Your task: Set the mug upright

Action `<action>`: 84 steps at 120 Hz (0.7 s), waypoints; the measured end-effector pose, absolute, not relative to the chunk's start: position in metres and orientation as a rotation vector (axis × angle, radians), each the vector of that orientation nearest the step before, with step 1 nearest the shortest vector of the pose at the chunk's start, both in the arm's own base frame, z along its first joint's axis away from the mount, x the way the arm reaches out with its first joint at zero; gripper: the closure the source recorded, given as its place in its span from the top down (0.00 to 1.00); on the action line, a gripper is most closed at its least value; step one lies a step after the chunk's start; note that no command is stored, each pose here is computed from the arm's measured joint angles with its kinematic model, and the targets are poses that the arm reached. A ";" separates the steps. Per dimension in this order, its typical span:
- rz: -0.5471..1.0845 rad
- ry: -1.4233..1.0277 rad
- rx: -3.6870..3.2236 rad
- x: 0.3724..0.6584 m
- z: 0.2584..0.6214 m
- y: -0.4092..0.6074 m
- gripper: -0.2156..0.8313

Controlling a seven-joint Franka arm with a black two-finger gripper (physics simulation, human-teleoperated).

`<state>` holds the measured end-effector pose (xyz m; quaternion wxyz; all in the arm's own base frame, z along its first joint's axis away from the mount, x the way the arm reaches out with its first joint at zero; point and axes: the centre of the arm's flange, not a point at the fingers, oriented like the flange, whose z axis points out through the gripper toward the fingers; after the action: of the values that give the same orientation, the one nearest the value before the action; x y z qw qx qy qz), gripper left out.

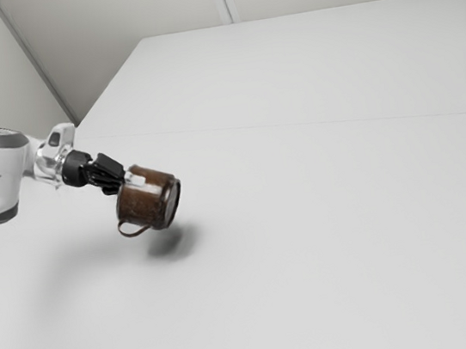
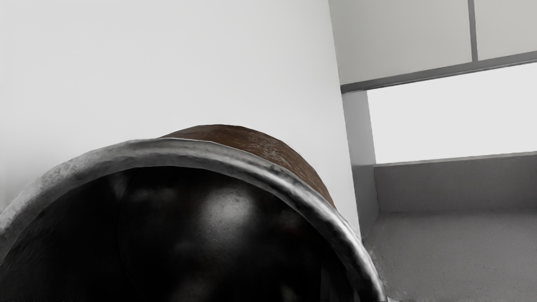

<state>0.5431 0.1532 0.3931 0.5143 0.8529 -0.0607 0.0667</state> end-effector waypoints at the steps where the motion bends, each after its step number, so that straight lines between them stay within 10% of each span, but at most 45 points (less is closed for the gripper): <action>1: 0.157 -0.154 2.063 0.544 0.395 0.152 0.06; 42: -0.023 -0.489 2.696 0.552 0.468 0.080 0.05; 84: -0.087 -0.458 3.029 0.545 0.406 0.053 0.05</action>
<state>0.5449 0.0528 0.4059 0.0384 0.9876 -0.1494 -0.0283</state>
